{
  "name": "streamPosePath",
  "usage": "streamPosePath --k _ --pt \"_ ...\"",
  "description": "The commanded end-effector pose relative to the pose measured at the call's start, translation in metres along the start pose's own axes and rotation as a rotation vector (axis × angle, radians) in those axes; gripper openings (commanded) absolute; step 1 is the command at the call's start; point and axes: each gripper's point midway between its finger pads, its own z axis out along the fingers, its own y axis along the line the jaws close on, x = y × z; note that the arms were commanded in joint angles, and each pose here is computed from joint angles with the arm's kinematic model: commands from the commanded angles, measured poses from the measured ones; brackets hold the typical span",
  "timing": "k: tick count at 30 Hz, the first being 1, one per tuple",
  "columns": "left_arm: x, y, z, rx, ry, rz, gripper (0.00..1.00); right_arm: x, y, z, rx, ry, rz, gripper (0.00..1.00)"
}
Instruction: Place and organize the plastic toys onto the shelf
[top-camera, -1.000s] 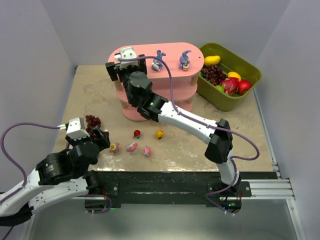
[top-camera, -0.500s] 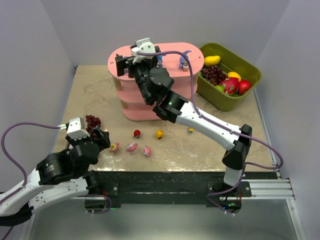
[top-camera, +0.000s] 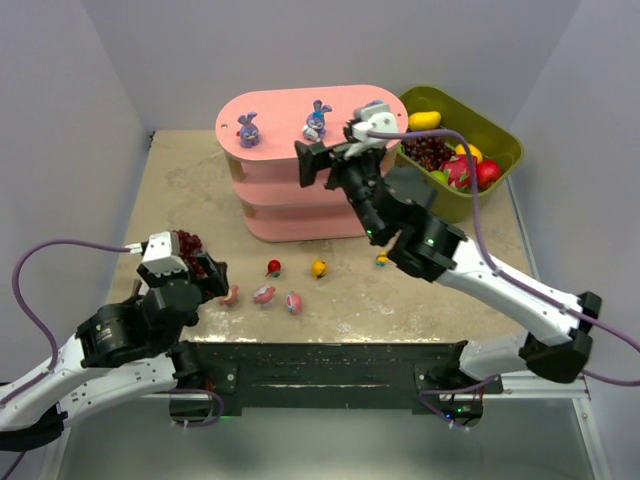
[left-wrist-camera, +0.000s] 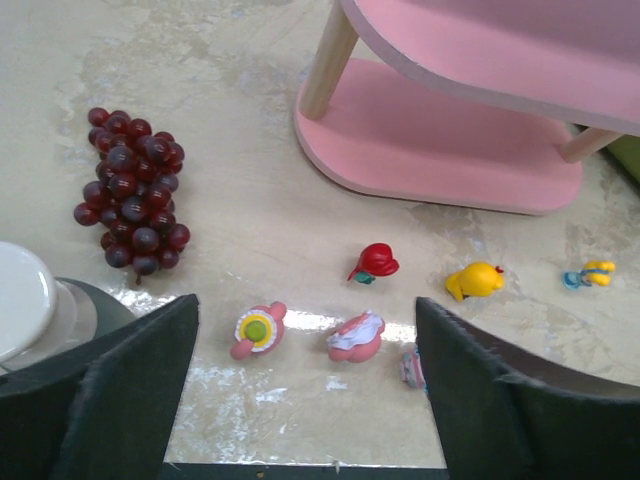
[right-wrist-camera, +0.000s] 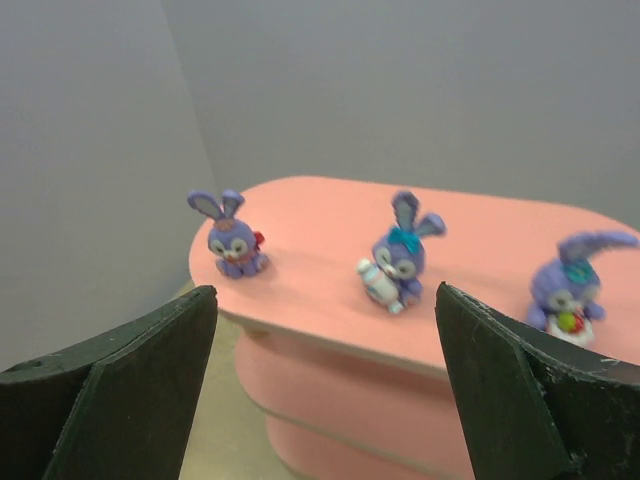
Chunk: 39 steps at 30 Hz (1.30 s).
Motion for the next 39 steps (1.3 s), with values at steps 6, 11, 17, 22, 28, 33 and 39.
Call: streamPosePath --k 6,11,17,22,28,33,39 --pt "-0.009 -0.031 0.002 0.097 -0.005 -0.007 1.0 0.088 -0.059 -0.078 0.101 0.236 0.067 0.99" --pt "0.006 -0.056 0.008 0.174 0.029 -0.002 1.0 0.162 -0.042 -0.102 -0.029 0.391 0.063 0.99" --pt "0.043 -0.085 0.019 0.254 0.124 0.016 0.96 0.213 -0.006 -0.135 -0.303 0.431 0.12 0.96" --pt "0.076 -0.106 0.025 0.311 0.212 0.008 0.9 0.249 -0.008 -0.149 -0.295 0.496 0.154 0.93" --pt "0.128 -0.133 0.036 0.389 0.329 -0.027 0.82 0.266 -0.039 -0.149 -0.075 0.533 0.213 0.91" --pt "0.147 -0.142 0.047 0.37 0.371 0.019 0.69 0.271 -0.048 -0.157 -0.02 0.558 0.24 0.89" --pt "0.132 -0.135 0.051 0.316 0.319 0.036 0.62 0.284 0.006 -0.18 -0.354 0.623 0.304 0.54"
